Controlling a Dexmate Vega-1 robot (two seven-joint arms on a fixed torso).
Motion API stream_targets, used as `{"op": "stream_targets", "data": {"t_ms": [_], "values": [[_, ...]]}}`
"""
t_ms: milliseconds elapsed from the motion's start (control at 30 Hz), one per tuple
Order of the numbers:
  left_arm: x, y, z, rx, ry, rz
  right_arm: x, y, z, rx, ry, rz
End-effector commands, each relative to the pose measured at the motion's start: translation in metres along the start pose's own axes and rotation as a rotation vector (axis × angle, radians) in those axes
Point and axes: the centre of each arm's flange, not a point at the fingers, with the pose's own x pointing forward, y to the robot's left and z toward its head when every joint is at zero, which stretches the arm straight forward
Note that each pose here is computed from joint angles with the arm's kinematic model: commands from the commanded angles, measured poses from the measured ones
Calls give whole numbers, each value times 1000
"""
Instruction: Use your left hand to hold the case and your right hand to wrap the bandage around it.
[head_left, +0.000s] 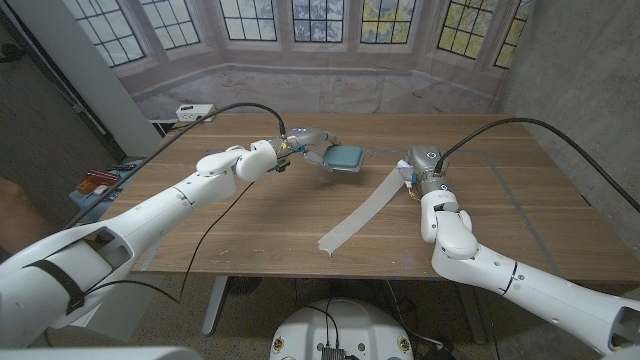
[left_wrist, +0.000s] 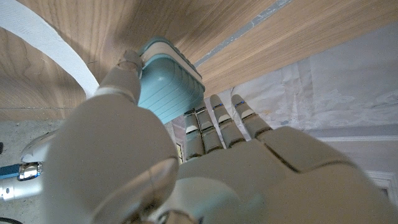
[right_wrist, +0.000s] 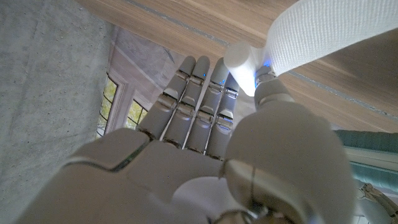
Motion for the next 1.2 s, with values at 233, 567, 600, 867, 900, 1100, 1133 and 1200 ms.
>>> {"op": "stream_targets", "data": {"t_ms": [233,567,600,867,900,1100,1133,1200], "values": [[0,1,7,2,-8,2,0,-11,5,-9,-27,-50],[-2,3,12,8,-13,3,3,-14,10,-3,-40,-71],[-2,3,12,9,-14,4,3,-15,9,-3,-41,-73],[-3,3,14,10,-20,4,5,-16,13,-1,-55,-86],[-3,3,15,10,-21,3,5,-16,13,-1,-58,-88],[-4,2,15,9,-22,3,7,-17,15,-4,-69,-98],[-4,2,15,9,-21,3,8,-17,16,-6,-70,-99],[-5,2,16,8,-21,1,9,-18,16,-5,-74,-101]]}}
